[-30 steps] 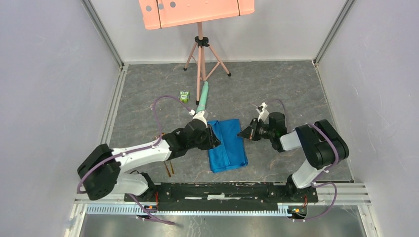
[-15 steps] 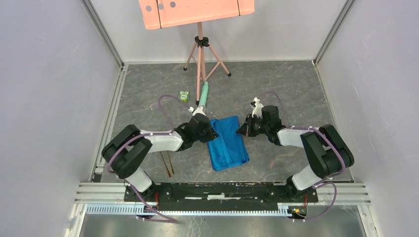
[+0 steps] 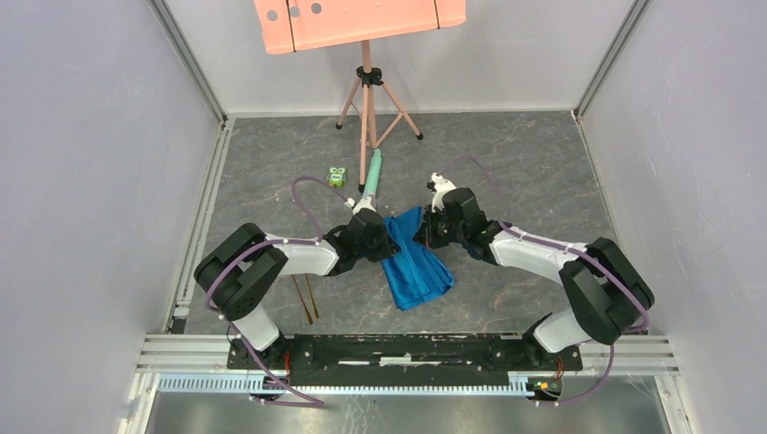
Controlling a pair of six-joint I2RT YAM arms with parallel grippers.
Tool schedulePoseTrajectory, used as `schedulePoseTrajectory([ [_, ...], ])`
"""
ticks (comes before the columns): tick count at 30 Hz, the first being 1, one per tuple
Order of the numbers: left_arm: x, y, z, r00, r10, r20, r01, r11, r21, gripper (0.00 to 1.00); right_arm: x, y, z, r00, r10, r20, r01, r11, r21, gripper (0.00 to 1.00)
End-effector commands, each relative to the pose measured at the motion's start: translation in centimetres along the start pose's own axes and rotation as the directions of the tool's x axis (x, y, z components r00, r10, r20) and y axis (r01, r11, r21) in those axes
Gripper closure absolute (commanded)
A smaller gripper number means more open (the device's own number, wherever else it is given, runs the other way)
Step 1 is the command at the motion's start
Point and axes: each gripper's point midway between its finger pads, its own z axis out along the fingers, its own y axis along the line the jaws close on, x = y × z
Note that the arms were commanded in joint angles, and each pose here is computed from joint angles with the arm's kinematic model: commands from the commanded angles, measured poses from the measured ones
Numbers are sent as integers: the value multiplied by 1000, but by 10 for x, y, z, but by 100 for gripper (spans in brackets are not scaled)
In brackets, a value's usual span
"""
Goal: Fold the napkin into a case and place the utensils inside
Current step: Pick up the 2/3-rectangle-folded napkin at the center of the board, then fold the 2/3-rectangle-folded napkin at the center of the board.
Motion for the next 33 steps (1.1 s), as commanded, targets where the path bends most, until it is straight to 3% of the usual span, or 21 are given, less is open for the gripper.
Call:
schedulePoseTrajectory([
  [1, -5, -5, 3, 999, -28, 25, 27, 999, 27, 98, -2, 15, 10, 1000, 13, 16, -14, 998, 63, 99],
  [11, -11, -8, -13, 998, 41, 46, -43, 998, 46, 97, 13, 50, 31, 998, 50, 29, -50, 999, -11, 100],
  [13, -15, -14, -24, 998, 44, 49, -48, 996, 73, 90, 13, 46, 29, 999, 42, 32, -43, 999, 4, 99],
  [16, -23, -21, -45, 999, 7, 44, -12, 991, 130, 69, 13, 43, 27, 999, 26, 31, -27, 999, 23, 100],
  [23, -39, 15, -64, 994, -93, 51, 88, 992, 93, 46, 12, 40, 27, 999, 24, 25, -25, 999, 46, 99],
  [33, -18, 29, -34, 991, -129, -39, 132, 986, 97, 50, 9, 53, 30, 999, 37, 11, -38, 998, 41, 99],
])
